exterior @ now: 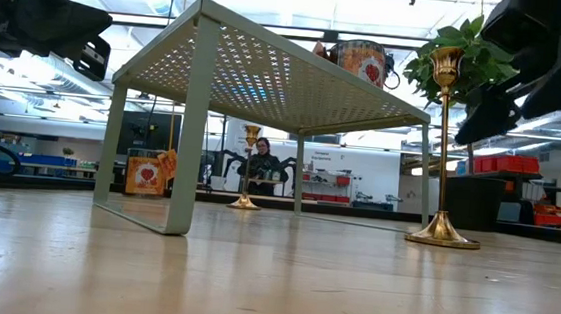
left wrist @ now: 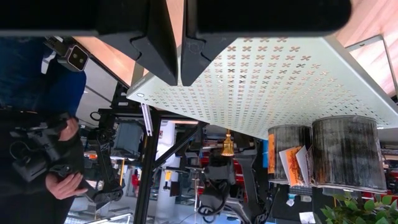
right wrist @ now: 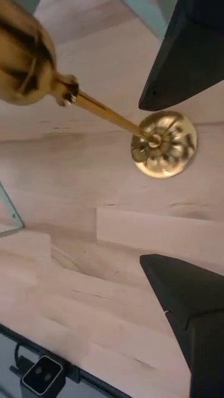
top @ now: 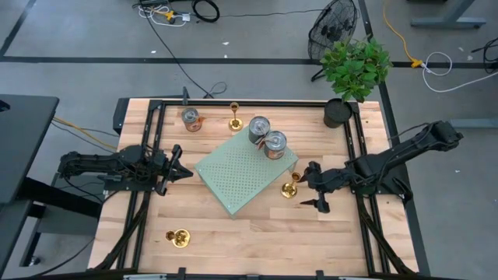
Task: Pick & Place candle stick holders
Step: Put the middle gold candle holder on the shelf
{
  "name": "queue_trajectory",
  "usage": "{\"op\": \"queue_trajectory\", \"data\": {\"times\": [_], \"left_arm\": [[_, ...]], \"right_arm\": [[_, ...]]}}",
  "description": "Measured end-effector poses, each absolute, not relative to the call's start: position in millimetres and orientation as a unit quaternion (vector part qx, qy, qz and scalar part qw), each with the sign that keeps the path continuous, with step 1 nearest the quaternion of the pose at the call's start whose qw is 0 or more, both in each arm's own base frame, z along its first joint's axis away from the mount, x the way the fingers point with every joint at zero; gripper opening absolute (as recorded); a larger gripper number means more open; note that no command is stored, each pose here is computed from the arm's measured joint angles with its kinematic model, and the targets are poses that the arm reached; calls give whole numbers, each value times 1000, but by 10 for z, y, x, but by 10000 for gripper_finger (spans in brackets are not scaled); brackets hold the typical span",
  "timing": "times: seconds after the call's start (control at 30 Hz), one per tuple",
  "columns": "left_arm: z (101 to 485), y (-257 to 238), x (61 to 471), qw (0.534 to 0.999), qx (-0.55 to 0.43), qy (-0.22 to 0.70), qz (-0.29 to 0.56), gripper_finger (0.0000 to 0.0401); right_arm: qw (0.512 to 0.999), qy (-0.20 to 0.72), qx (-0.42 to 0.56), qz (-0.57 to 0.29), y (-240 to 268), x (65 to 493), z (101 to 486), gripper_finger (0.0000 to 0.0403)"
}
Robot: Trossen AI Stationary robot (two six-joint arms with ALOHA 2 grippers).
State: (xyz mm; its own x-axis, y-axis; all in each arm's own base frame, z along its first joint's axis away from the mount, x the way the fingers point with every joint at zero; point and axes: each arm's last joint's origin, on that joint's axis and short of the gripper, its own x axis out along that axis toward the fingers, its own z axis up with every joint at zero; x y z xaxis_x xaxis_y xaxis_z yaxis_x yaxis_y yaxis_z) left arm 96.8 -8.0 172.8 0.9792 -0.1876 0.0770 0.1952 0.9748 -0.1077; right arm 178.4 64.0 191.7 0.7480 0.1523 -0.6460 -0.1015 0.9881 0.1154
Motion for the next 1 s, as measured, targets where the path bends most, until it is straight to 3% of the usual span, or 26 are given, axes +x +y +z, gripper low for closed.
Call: {"op": "queue_trajectory", "data": {"times": [1.0], "left_arm": [[1729,-80,968,993,-57,-33,-96,25]], "right_arm": [[963,268,18,-11,550,1831,1857,400]]}}
